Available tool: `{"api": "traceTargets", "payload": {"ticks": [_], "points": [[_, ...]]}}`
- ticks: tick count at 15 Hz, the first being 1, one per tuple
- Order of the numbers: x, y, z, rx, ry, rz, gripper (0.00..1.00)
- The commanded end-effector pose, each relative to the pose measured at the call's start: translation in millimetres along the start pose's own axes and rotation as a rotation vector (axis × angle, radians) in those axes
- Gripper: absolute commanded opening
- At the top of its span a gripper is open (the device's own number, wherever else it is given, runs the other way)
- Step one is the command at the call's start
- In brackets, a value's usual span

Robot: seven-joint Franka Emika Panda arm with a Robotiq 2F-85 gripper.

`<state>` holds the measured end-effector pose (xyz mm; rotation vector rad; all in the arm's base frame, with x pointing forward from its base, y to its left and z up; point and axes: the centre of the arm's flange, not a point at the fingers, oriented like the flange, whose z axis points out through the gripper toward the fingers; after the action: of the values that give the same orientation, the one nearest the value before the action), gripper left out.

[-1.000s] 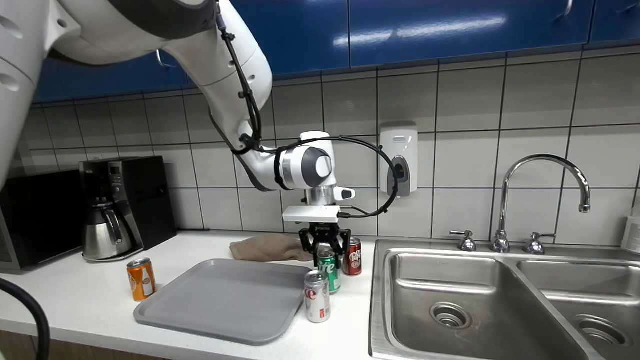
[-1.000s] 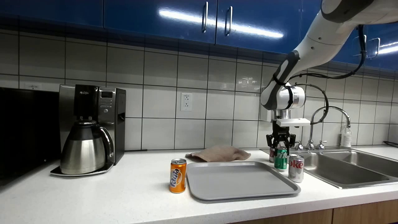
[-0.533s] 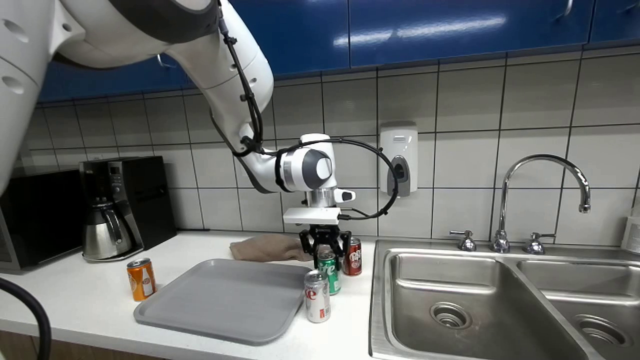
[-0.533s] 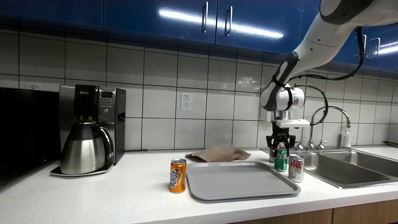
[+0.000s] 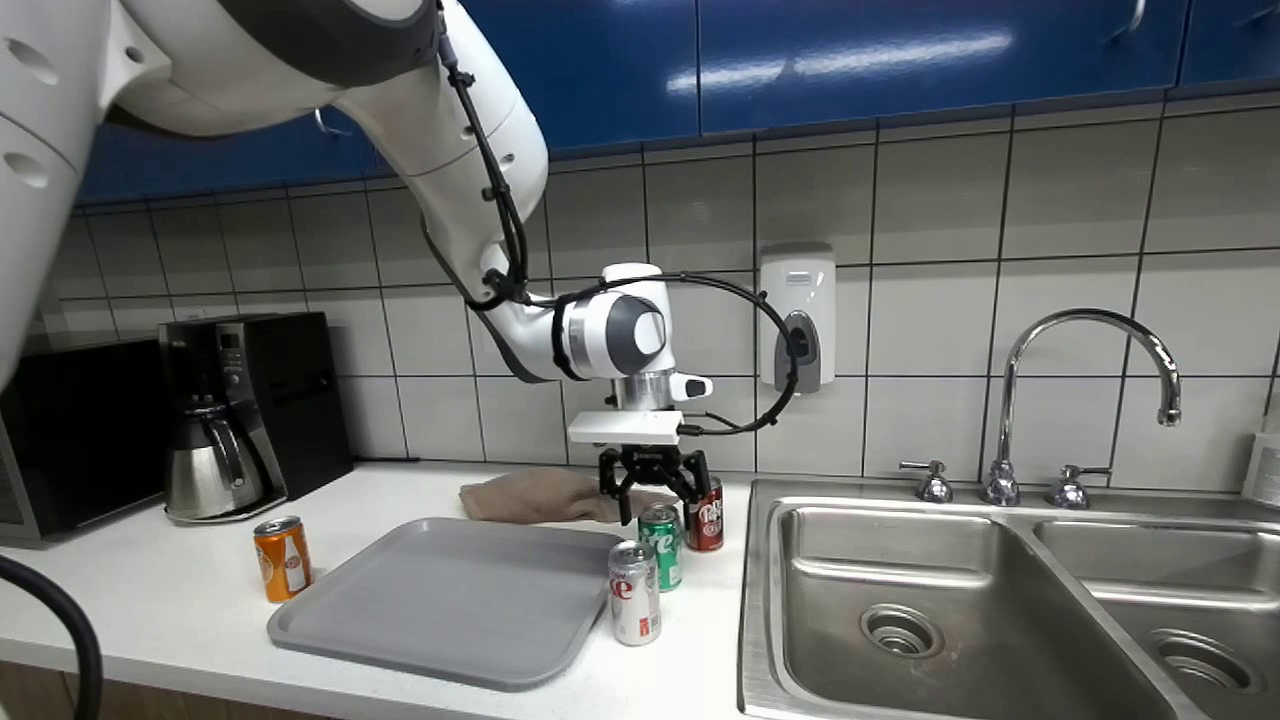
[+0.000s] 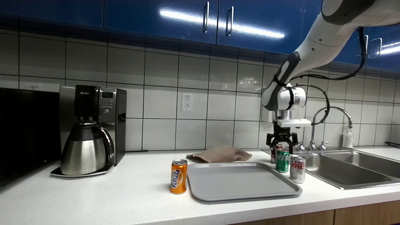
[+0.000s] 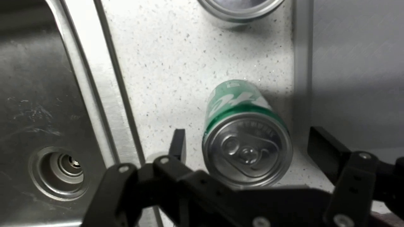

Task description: Remove the orange, grey and green cans from the tray

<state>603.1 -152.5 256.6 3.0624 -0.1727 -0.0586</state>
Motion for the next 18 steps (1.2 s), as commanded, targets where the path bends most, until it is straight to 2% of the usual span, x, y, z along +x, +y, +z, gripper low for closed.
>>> {"api": "traceTargets", "payload": {"ticks": [1, 9, 18], "points": [[-1.0, 6.9, -23.8, 0.022, 0.010, 0.006, 1.00], [-15.3, 7.8, -64.6, 0.013, 0.087, 0.018, 1.00], [-56.6, 1.6, -91.0, 0.016, 0.100, 0.005, 1.00]]}}
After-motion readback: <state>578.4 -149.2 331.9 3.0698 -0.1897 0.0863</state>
